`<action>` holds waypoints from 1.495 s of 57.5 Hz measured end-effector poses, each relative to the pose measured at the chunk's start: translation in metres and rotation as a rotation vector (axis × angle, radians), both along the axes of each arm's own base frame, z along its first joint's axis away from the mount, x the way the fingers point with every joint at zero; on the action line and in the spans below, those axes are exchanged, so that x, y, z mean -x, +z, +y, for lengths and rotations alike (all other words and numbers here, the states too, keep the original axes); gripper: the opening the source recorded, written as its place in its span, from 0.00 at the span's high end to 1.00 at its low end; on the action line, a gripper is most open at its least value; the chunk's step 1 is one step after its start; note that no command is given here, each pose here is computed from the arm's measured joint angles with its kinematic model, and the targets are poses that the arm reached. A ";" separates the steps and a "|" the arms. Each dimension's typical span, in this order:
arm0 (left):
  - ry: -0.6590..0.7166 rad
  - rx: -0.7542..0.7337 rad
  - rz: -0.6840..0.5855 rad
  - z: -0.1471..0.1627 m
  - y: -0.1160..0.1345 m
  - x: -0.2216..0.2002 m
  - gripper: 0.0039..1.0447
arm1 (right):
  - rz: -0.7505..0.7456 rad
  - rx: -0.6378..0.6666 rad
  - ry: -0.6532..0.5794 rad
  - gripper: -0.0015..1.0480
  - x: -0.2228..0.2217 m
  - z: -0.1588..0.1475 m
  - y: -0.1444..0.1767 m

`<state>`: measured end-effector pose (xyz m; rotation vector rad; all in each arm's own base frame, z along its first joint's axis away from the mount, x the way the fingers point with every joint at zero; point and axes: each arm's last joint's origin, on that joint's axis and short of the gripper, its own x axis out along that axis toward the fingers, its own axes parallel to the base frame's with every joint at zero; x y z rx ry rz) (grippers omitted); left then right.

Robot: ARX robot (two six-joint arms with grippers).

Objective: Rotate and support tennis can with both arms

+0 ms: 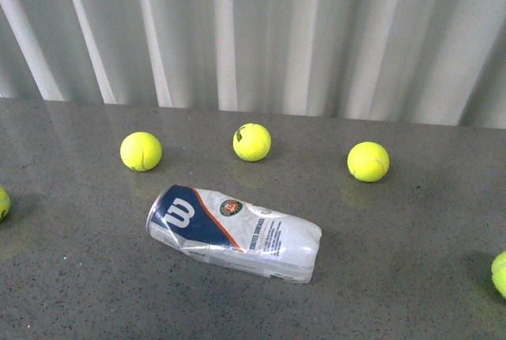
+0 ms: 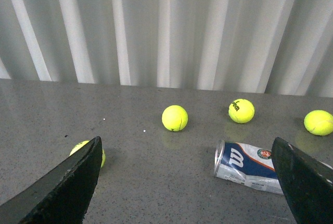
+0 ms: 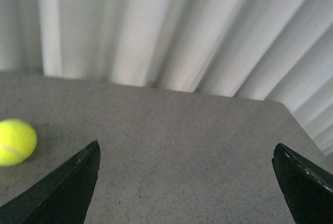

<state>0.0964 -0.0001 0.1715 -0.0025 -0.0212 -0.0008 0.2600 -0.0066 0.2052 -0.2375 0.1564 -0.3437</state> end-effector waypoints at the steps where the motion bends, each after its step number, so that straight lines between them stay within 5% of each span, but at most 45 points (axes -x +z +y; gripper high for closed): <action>1: 0.000 0.000 0.000 0.000 0.000 0.000 0.06 | -0.011 -0.006 -0.004 0.07 0.003 -0.001 0.002; 8: 0.000 0.000 0.000 0.000 0.000 0.000 0.06 | -0.150 -0.021 -0.030 0.07 0.034 -0.006 0.022; 11: 0.000 0.000 0.000 0.000 0.000 0.000 0.06 | -0.163 -0.073 0.097 0.14 0.047 -0.005 0.027; 19: 0.000 0.000 0.000 0.000 0.000 0.000 0.06 | -0.100 -0.197 0.352 0.37 0.094 0.007 0.009; 38: 0.000 0.000 0.000 0.000 0.000 0.000 0.06 | -0.143 -0.224 0.342 0.97 0.130 0.007 -0.019; 86: 0.000 0.000 0.000 0.000 0.000 0.000 0.06 | -0.161 -0.226 0.344 0.97 0.152 0.007 -0.038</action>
